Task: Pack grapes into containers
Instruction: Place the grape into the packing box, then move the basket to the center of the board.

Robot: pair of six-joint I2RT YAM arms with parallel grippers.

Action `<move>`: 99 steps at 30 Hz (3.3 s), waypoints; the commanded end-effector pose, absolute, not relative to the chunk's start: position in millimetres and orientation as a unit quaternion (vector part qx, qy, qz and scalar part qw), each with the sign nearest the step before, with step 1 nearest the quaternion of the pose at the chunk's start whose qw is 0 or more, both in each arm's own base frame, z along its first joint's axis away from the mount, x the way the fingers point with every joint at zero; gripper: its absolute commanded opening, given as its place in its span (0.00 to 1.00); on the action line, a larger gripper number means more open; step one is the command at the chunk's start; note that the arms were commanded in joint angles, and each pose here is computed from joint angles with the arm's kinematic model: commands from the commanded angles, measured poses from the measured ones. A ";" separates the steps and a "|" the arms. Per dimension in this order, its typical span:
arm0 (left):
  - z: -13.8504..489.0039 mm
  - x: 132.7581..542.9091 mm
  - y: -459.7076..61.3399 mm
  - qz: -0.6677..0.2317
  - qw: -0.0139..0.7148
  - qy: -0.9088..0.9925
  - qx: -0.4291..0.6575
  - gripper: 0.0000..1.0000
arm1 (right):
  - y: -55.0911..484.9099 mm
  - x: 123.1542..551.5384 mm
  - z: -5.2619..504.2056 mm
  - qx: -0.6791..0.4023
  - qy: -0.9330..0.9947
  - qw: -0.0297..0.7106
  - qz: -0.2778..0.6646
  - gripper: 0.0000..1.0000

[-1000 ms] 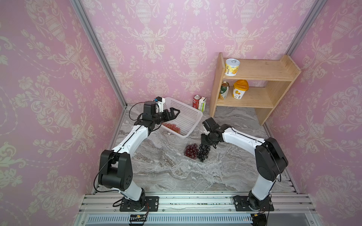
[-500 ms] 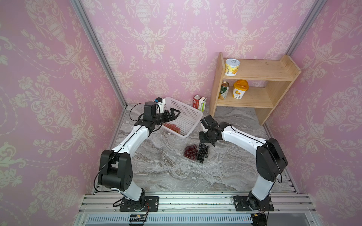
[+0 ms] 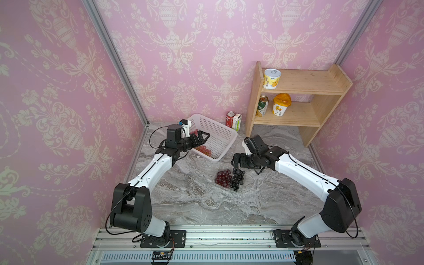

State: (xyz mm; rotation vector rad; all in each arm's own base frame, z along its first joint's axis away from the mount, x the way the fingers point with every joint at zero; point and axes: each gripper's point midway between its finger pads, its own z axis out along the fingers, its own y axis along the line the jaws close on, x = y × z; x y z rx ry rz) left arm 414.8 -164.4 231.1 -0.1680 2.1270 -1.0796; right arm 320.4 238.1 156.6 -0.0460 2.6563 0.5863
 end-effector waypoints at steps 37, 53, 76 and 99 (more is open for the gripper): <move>195.2 361.5 -151.7 -0.440 0.337 0.821 -0.139 0.99 | 268.1 320.8 120.2 -0.035 0.966 0.162 0.198 0.97; 198.1 365.1 -147.9 -0.447 0.347 0.811 -0.150 0.99 | 279.2 369.6 157.3 -0.023 0.951 0.185 0.247 1.00; 189.3 337.2 -106.7 -0.429 0.342 0.811 -0.205 0.99 | 390.8 449.9 144.8 -0.046 0.935 0.137 0.323 1.00; 144.3 344.0 -146.9 -0.442 0.296 0.827 -0.184 0.99 | 202.8 383.4 136.7 0.044 0.961 0.171 0.211 1.00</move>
